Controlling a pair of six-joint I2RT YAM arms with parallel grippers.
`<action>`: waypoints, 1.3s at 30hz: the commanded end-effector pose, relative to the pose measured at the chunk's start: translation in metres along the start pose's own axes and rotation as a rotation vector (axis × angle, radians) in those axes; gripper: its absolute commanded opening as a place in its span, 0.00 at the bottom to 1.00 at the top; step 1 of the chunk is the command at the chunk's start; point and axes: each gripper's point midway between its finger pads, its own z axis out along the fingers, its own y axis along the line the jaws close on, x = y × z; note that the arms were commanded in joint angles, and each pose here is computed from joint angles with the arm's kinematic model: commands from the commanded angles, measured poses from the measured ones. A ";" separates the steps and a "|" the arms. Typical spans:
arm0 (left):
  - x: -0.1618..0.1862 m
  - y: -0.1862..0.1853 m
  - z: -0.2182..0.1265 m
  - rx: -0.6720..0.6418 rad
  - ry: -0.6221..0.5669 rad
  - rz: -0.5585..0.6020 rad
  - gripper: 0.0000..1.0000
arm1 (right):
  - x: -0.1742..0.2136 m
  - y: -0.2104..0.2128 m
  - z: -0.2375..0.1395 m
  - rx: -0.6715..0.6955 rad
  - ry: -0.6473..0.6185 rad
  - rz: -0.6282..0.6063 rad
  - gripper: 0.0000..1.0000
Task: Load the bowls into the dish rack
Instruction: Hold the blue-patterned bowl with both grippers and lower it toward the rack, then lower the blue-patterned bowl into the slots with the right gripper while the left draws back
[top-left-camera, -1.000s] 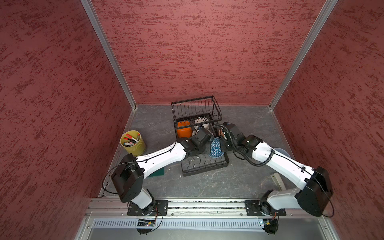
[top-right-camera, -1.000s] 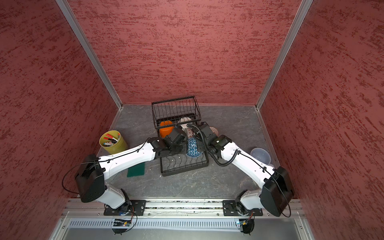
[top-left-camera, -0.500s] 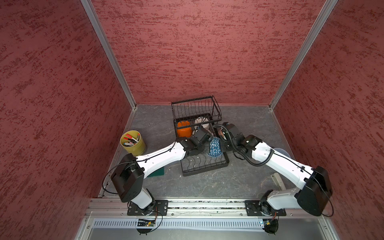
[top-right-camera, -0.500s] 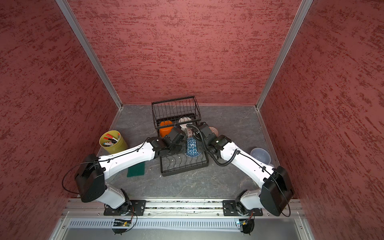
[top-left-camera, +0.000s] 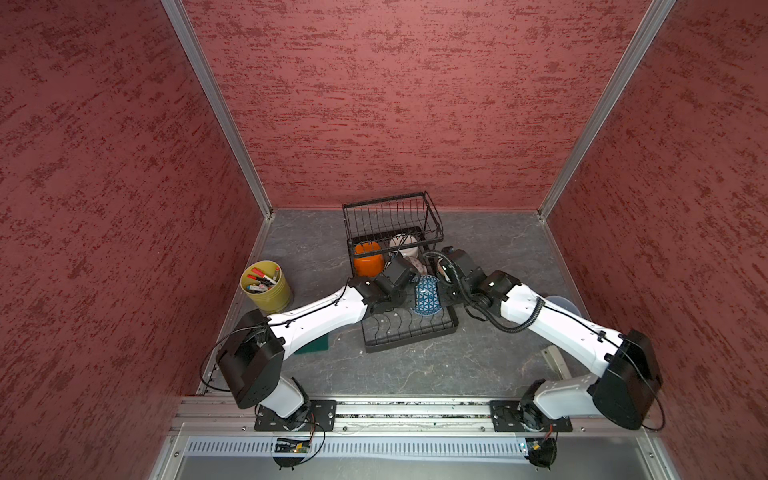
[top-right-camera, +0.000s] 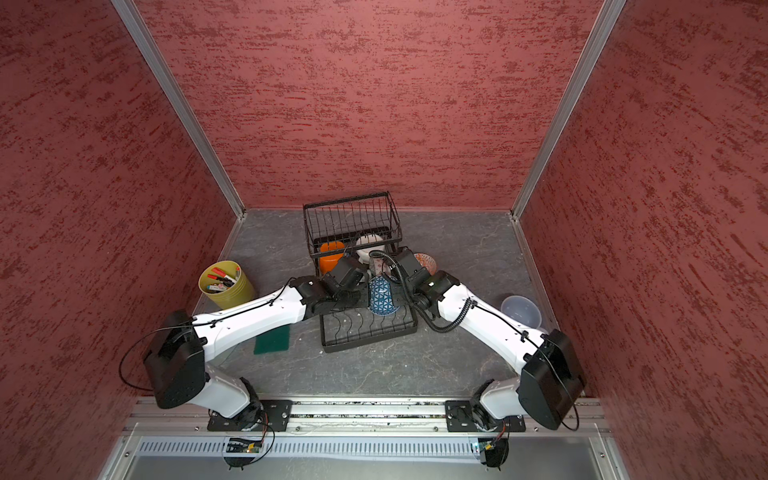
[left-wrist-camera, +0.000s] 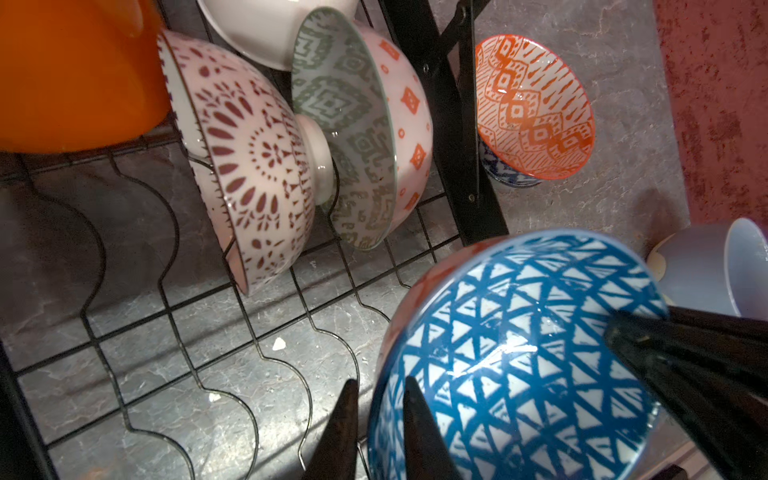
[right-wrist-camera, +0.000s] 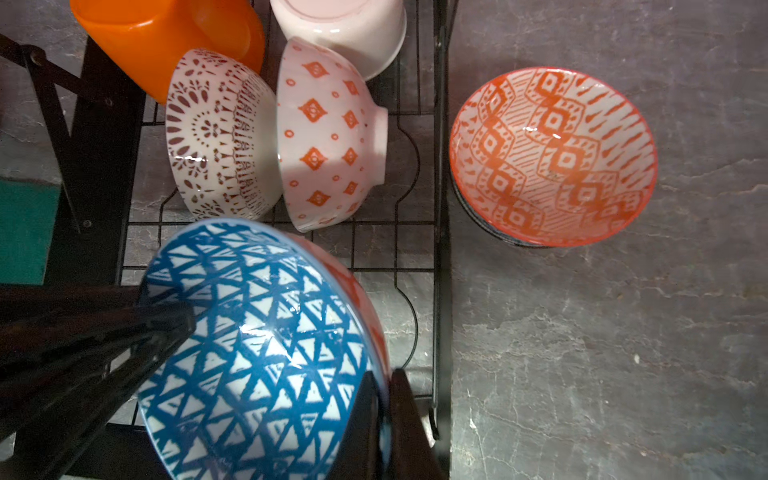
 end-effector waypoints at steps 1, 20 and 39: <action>-0.011 -0.004 -0.011 0.041 -0.049 -0.017 0.30 | -0.019 -0.002 -0.015 0.033 -0.078 0.031 0.00; -0.018 0.041 -0.053 0.005 -0.188 -0.091 0.96 | -0.026 -0.015 -0.034 0.356 -0.165 -0.074 0.00; -0.019 0.086 -0.080 -0.019 -0.291 -0.188 1.00 | -0.009 -0.007 -0.014 0.620 -0.172 -0.267 0.00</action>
